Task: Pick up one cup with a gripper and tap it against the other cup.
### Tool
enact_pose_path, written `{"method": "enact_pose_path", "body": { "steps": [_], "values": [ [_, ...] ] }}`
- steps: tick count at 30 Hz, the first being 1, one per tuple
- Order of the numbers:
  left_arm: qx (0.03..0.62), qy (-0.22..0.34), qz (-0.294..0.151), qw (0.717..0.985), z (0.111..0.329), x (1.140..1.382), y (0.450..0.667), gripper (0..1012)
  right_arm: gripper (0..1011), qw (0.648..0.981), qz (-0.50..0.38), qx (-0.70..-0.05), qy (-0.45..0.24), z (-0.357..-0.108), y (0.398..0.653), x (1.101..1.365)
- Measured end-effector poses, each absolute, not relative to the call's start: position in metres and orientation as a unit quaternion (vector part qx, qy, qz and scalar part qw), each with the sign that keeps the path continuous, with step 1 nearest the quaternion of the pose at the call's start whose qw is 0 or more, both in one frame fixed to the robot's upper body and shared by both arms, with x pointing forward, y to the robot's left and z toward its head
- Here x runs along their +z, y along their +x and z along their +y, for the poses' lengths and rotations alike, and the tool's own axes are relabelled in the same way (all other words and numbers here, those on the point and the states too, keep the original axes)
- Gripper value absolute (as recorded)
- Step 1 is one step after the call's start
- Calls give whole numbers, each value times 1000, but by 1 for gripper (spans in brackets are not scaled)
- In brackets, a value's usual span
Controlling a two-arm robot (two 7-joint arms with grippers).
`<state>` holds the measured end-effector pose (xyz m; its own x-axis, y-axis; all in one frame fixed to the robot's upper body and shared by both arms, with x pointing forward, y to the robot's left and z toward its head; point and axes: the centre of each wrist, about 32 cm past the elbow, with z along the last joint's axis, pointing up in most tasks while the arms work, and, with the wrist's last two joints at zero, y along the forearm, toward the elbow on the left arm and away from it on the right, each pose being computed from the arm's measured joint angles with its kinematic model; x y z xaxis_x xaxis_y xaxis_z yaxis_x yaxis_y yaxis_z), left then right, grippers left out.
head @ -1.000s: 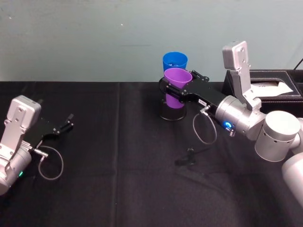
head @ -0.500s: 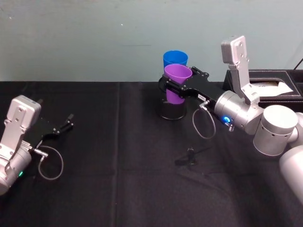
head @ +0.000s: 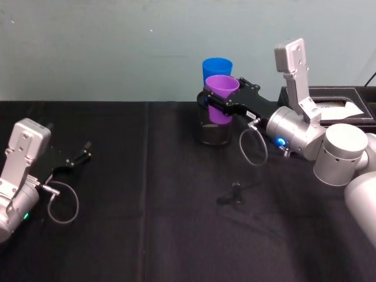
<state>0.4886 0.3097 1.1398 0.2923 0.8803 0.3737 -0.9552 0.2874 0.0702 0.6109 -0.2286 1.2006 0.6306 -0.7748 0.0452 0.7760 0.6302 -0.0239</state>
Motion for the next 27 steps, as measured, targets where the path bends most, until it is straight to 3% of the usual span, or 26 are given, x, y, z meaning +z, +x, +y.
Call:
{"method": "enact_pose_path", "body": {
  "steps": [12, 27],
  "values": [
    [580, 141, -132, 791, 310, 1140, 489, 1000, 731, 904, -18, -426, -18, -229, 626, 1205],
    [580, 141, -132, 791, 310, 1140, 489, 1000, 731, 907, -17, -421, -16, -227, 626, 1206]
  ]
}}
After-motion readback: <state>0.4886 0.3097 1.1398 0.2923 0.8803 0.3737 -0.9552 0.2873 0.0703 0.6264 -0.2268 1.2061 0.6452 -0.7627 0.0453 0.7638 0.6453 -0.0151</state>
